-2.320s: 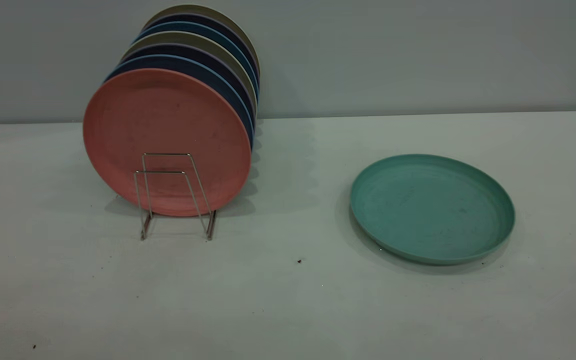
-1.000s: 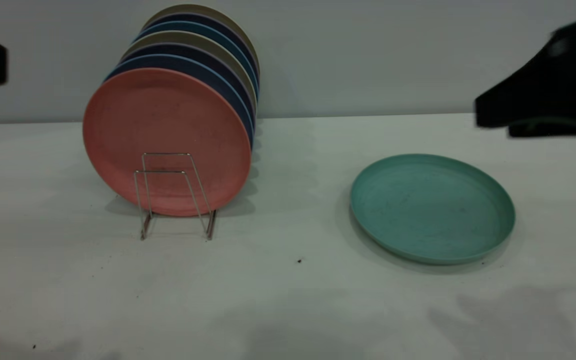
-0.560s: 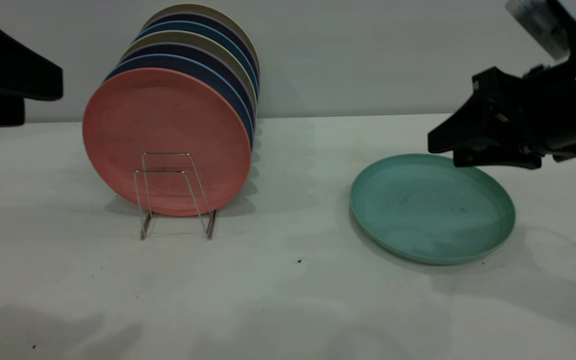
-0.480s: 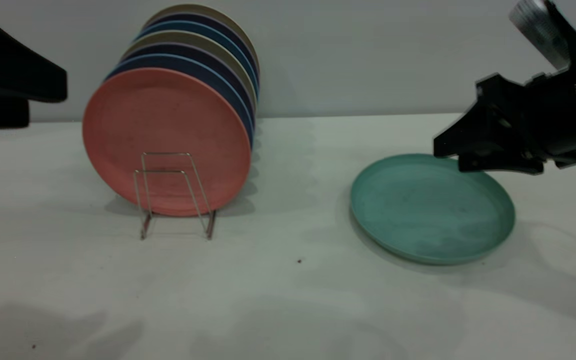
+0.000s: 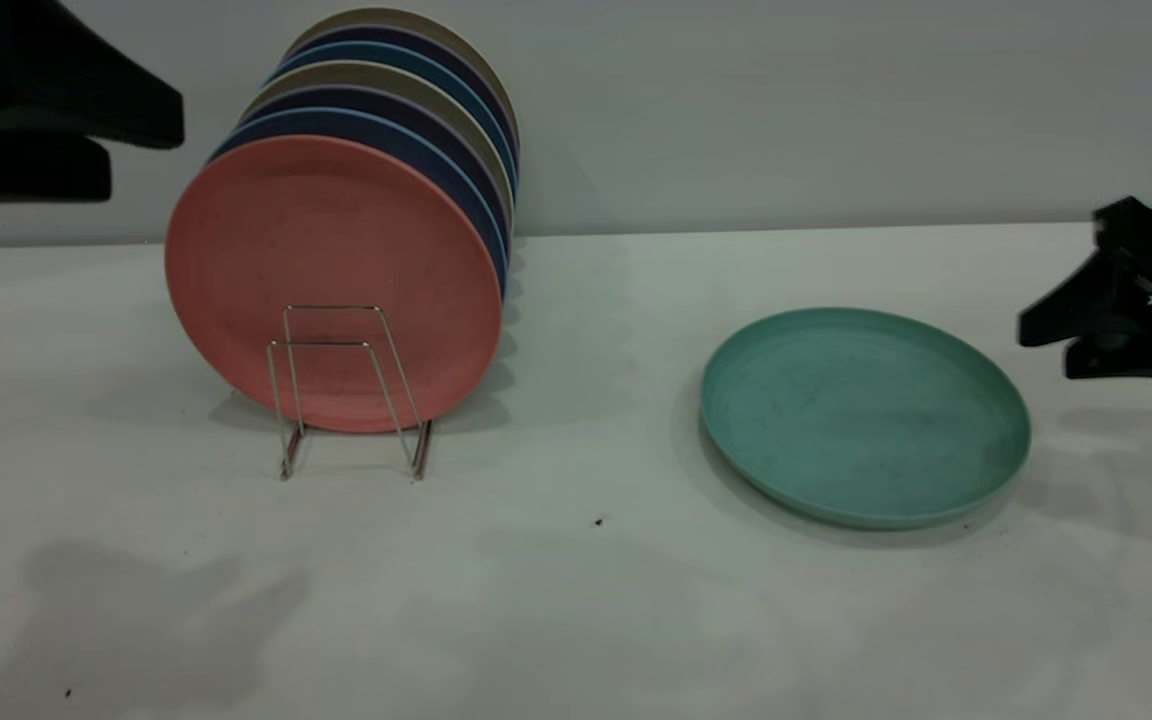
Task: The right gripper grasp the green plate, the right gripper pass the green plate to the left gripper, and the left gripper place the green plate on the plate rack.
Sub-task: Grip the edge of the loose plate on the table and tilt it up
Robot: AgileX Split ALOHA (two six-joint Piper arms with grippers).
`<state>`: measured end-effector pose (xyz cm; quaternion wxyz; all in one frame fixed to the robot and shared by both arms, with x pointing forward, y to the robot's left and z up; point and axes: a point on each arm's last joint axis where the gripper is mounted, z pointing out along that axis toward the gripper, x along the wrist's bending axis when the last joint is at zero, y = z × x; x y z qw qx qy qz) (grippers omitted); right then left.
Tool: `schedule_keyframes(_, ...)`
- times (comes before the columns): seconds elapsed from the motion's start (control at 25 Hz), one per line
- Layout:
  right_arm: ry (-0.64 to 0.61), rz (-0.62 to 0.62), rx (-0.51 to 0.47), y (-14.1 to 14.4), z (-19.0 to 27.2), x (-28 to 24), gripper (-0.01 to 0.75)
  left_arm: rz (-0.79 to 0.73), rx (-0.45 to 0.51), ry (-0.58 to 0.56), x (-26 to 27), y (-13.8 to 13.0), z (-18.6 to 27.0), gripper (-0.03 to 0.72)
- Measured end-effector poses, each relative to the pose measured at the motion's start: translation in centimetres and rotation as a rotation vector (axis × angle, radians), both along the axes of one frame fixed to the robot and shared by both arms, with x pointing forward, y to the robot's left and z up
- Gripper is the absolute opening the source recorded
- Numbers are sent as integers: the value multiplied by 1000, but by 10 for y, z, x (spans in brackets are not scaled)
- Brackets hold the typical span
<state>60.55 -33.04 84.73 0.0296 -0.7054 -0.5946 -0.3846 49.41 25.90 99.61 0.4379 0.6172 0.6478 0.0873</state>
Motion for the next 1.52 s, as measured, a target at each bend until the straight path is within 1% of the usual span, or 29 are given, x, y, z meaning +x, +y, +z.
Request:
schedule_keyframes(0.16, 19, -24, 8, -9, -14, 9, 415, 0, 1, 8, 6, 0, -4, 539)
schedule_keyframes(0.48, 39, -31, 33, -14, -42, 29, 415, -43, 54, -33, 8, 0, -4, 539)
schedule_keyframes(0.64, 55, -31, 39, -14, -54, 32, 415, -44, 59, -35, 8, 0, -4, 539)
schedule_keyframes(0.8, 75, -19, 46, -8, -63, 32, 415, -45, 59, -36, 8, 0, -4, 539)
schedule_keyframes(1.0, 85, 22, 34, 12, -67, 33, 414, -44, 60, -36, 8, 0, -4, 539)
schedule_keyframes(1.08, 86, 29, 20, 18, -68, 34, 400, -45, 60, -37, 8, 0, -4, 539)
schedule_keyframes(1.12, 87, 31, 11, 21, -68, 35, 380, -44, 60, -37, 8, 0, -4, 539)
schedule_keyframes(1.2, 88, 24, -15, 24, -68, 36, 315, -44, 60, -37, 8, 0, -4, 539)
schedule_keyframes(1.36, 92, 1, -70, 23, -70, 37, 73, -52, 53, -36, 8, 0, -4, 539)
schedule_keyframes(1.4, 93, -4, -74, 23, -70, 37, 39, -54, 51, -36, 7, -1, -4, 539)
schedule_keyframes(1.44, 93, -6, -79, 23, -70, 37, 22, -56, 49, -35, 7, -1, -4, 539)
schedule_keyframes(1.52, 90, 6, -86, 23, -68, 37, 13, -49, 39, -34, 8, -1, -4, 539)
